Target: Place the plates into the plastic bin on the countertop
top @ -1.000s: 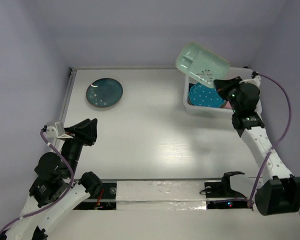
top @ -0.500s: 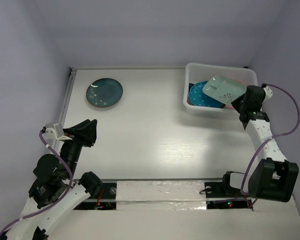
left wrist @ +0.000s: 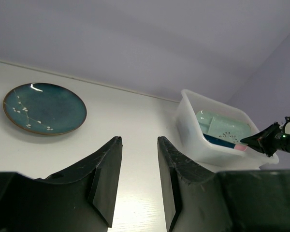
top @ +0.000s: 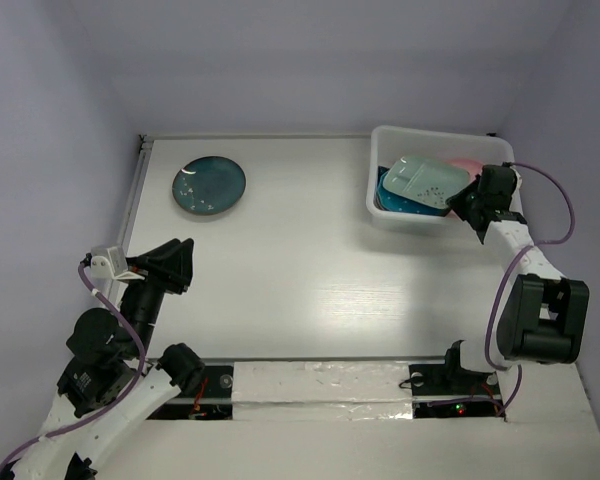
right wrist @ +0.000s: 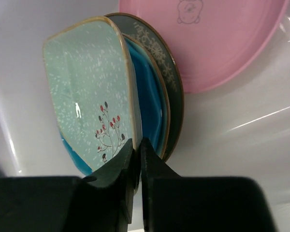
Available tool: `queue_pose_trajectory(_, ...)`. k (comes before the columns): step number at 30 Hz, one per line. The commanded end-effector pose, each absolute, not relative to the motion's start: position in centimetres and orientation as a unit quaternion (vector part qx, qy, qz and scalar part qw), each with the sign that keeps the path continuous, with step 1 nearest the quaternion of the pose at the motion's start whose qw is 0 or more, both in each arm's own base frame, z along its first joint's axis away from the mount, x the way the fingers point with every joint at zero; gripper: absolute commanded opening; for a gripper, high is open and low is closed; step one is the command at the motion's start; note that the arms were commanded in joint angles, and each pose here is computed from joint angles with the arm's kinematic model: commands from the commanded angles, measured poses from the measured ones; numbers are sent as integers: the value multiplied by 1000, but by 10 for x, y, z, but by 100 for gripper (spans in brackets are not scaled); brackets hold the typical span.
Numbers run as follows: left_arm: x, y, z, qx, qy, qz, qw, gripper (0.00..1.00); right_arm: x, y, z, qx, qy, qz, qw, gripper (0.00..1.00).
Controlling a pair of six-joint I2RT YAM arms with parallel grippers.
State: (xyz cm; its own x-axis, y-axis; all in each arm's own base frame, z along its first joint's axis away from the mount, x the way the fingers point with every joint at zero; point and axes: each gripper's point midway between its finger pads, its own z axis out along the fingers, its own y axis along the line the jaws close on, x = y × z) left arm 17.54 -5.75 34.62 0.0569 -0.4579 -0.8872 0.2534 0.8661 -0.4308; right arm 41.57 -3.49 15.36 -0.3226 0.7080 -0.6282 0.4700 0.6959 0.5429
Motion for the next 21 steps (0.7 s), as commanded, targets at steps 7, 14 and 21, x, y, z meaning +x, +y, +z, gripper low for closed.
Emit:
queue_pose_trajectory(7,196,-59,337,-100,666,-204,710,29,438,-38,201,347,756,158,531,43)
queue_pose_trajectory(14,216,-69,321,-87,698,-178,688,29,421,-35,211,349,741,166,549,72)
queue_pose_trajectory(21,239,-75,307,-78,722,-163,667,29,396,-25,237,328,723,191,578,80)
